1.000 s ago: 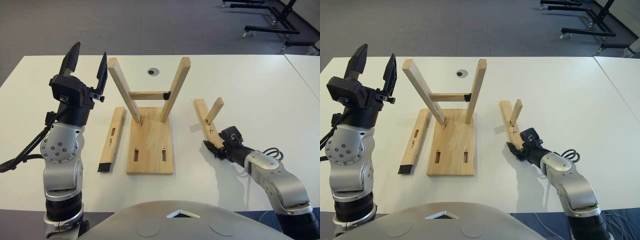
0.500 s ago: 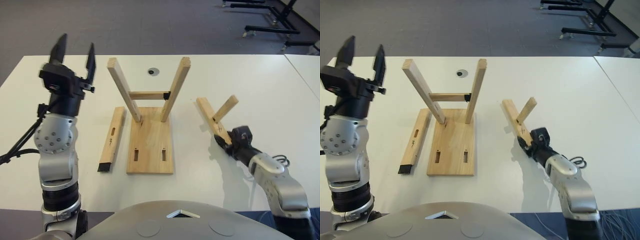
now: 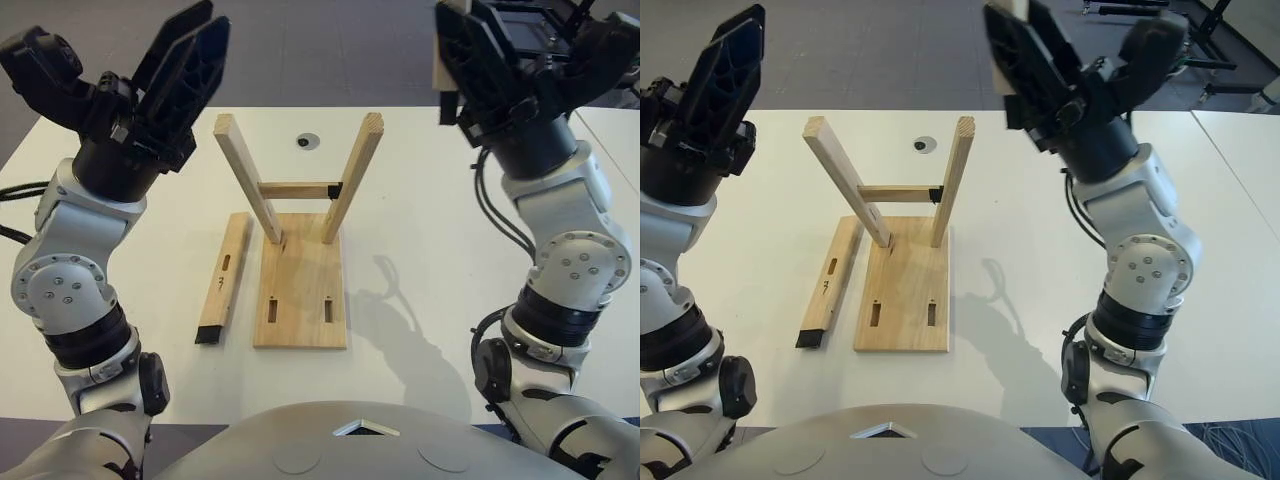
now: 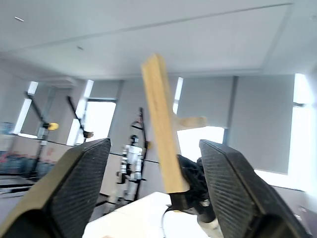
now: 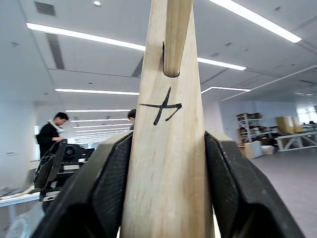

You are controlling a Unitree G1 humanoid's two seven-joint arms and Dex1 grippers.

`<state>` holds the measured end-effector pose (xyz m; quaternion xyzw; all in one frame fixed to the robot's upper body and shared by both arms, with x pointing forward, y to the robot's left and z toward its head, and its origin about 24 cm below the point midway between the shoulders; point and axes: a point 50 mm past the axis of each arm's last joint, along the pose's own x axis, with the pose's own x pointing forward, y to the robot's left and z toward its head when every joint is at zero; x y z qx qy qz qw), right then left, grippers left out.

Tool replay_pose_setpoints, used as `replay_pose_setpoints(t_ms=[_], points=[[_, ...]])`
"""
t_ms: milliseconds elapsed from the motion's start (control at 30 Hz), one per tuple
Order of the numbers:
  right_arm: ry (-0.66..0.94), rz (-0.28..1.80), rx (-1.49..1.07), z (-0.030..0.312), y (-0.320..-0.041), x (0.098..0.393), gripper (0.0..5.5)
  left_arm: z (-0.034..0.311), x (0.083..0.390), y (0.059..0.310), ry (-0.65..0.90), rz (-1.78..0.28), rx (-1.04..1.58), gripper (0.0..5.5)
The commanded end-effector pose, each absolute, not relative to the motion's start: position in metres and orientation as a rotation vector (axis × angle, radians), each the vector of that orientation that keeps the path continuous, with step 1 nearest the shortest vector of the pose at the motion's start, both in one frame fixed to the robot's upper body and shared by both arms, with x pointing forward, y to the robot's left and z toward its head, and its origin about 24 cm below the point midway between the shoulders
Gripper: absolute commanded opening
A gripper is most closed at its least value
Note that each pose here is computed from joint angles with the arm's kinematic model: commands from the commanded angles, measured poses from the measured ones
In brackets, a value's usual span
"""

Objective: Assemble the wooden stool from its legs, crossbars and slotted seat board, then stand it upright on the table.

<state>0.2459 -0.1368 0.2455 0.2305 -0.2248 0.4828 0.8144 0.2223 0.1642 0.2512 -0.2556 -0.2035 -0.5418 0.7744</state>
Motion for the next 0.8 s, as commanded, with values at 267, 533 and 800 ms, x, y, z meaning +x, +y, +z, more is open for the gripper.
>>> replay_pose_setpoints(t_ms=[267, 533, 800], points=[[-0.395, 1.385, 0.515, 0.224, -0.087, 0.217, 2.10, 0.268, 0.223, 0.140, -0.322, -1.457, -0.603, 3.40], [-0.443, 1.370, 0.476, 0.225, -0.089, 0.214, 2.10, 0.244, 0.242, 0.155, -0.255, -1.288, -0.530, 3.40], [-0.519, 1.306, 0.508, 0.239, -0.104, 0.224, 2.10, 0.237, 0.241, 0.156, -0.235, -1.283, -0.569, 3.40]])
